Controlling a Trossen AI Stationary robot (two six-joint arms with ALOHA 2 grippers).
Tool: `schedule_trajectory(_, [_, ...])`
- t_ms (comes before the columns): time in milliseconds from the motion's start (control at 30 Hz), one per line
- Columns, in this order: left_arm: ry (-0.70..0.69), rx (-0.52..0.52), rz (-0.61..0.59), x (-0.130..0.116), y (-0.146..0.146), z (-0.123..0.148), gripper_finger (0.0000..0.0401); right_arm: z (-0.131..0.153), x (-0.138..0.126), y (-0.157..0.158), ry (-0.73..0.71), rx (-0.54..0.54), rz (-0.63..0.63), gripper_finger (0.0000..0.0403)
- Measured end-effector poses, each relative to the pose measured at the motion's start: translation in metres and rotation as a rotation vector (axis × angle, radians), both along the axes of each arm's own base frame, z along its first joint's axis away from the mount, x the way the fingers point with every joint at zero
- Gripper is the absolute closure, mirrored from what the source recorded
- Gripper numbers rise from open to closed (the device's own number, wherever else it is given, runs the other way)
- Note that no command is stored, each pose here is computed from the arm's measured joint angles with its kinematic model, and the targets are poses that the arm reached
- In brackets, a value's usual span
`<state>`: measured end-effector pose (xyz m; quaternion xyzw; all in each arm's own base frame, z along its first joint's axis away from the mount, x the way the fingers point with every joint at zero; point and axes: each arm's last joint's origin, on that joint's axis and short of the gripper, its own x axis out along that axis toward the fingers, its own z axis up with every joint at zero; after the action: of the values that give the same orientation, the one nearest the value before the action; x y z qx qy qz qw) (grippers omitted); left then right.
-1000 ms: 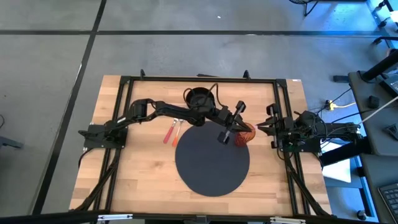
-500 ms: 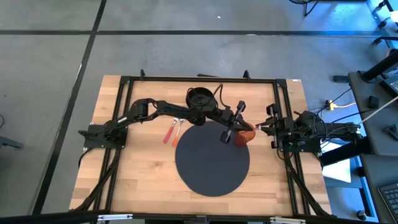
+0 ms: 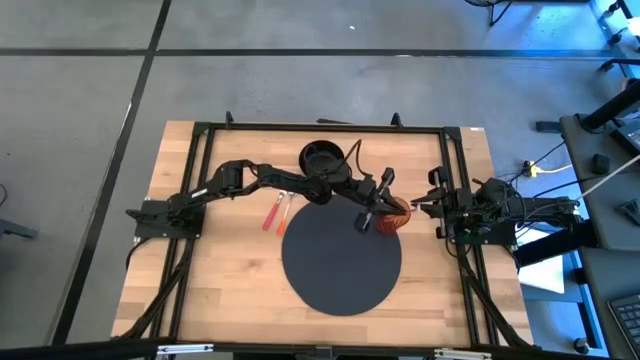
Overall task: Pick & Place Utensil
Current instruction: Put the orange straw into the brown glass on the gray mat, then put the black bowl in the center of the gray mat
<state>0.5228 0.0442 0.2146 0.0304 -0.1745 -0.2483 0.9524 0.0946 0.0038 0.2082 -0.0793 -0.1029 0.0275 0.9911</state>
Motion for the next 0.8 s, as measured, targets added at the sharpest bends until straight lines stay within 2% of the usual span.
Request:
schedule_trajectory(300, [0.029, -0.060, 0.000, -0.002, 0.013, 0.001, 0.0308, 0.000, 0.000, 0.000, 0.001, 0.000, 0.000, 0.0375])
schedule_trajectory(433, [0.034, -0.060, -0.002, -0.002, 0.016, 0.000, 0.0274, 0.000, 0.000, 0.000, 0.001, 0.005, 0.001, 0.0375])
schedule_trajectory(500, [0.009, -0.034, -0.054, -0.005, 0.015, 0.006, 0.0262, 0.000, 0.000, 0.000, 0.002, 0.019, 0.004, 0.0375])
schedule_trajectory(567, [-0.010, -0.019, -0.151, -0.012, 0.013, 0.026, 0.0257, 0.000, 0.000, 0.000, 0.002, 0.022, 0.005, 0.0375])
schedule_trajectory(700, [-0.007, -0.051, -0.373, -0.040, 0.006, 0.097, 0.0262, 0.000, 0.000, 0.000, 0.006, 0.023, 0.005, 0.0375])
schedule_trajectory(800, [0.087, -0.073, -0.529, -0.064, -0.004, 0.141, 0.0280, -0.001, 0.000, 0.000, 0.009, 0.026, 0.006, 0.0375])
